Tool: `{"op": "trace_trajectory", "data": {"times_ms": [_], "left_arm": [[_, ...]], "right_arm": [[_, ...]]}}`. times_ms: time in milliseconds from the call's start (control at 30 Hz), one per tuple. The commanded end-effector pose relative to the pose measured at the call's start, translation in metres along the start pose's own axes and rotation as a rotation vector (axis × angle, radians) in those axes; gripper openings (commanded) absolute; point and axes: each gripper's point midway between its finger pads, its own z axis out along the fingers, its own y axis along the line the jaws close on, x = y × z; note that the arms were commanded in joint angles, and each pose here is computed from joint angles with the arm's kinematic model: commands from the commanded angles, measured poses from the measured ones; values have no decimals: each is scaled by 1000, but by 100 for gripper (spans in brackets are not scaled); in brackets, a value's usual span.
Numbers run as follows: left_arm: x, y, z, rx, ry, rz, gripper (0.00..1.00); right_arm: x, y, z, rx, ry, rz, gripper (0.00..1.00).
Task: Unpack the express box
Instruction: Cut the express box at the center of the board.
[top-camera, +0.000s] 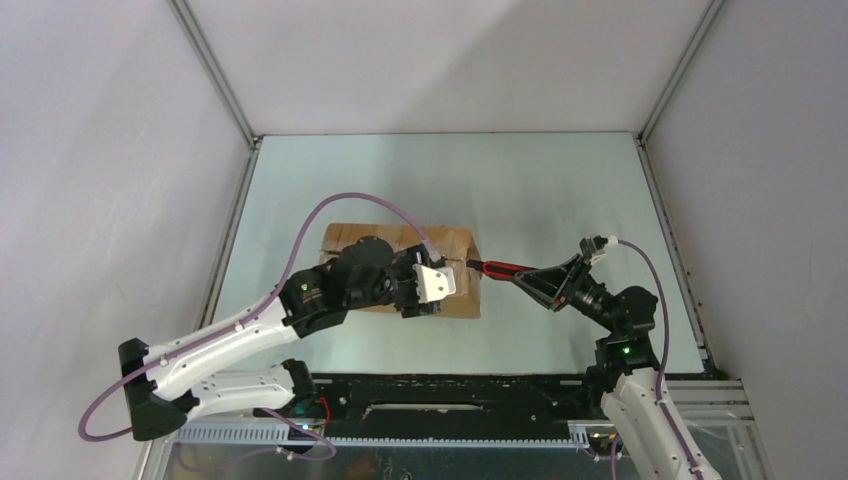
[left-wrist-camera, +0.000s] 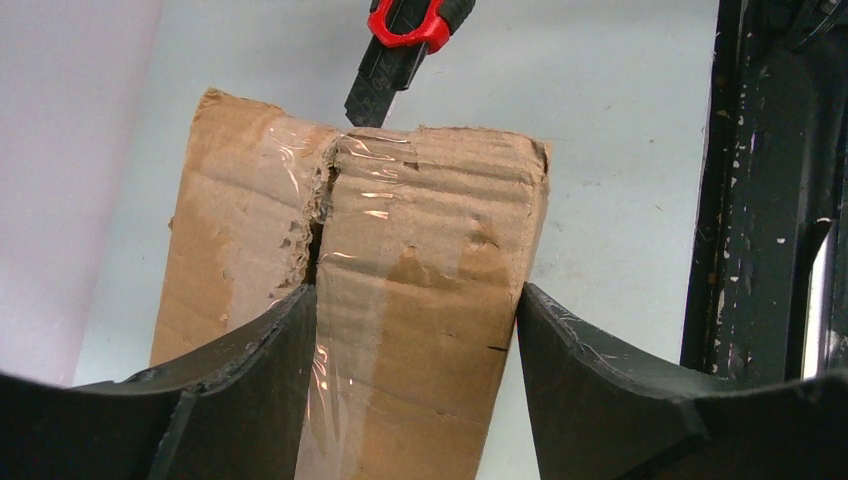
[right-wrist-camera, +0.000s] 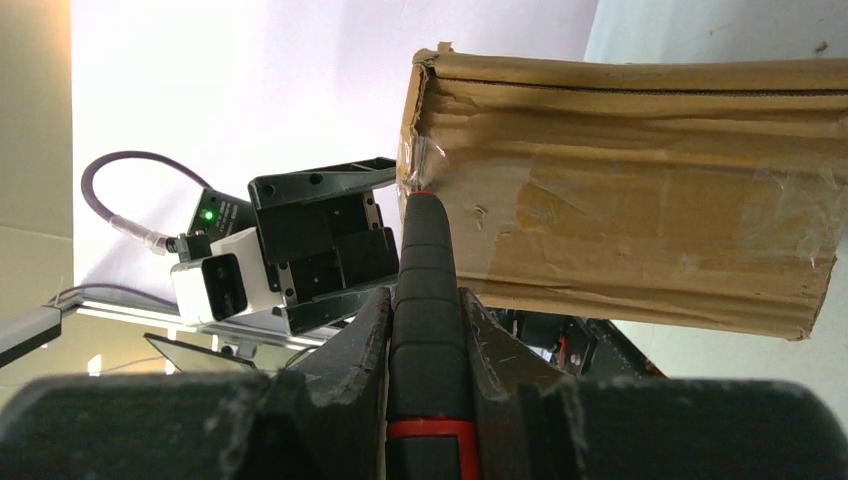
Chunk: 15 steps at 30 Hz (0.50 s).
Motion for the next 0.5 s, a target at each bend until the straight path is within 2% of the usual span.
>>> {"op": "trace_trajectory", "data": {"times_ms": [0, 200, 467], "left_arm": [[-34, 12, -4, -26, -125, 83, 68], [-33, 18, -5, -64, -126, 74, 66], [-23, 21, -15, -108, -143, 25, 66]], "right_arm": [[15, 28, 1, -67, 85, -85, 0], [17, 26, 2, -39, 97, -110, 0], [3, 24, -10, -13, 44, -111, 0]]}}
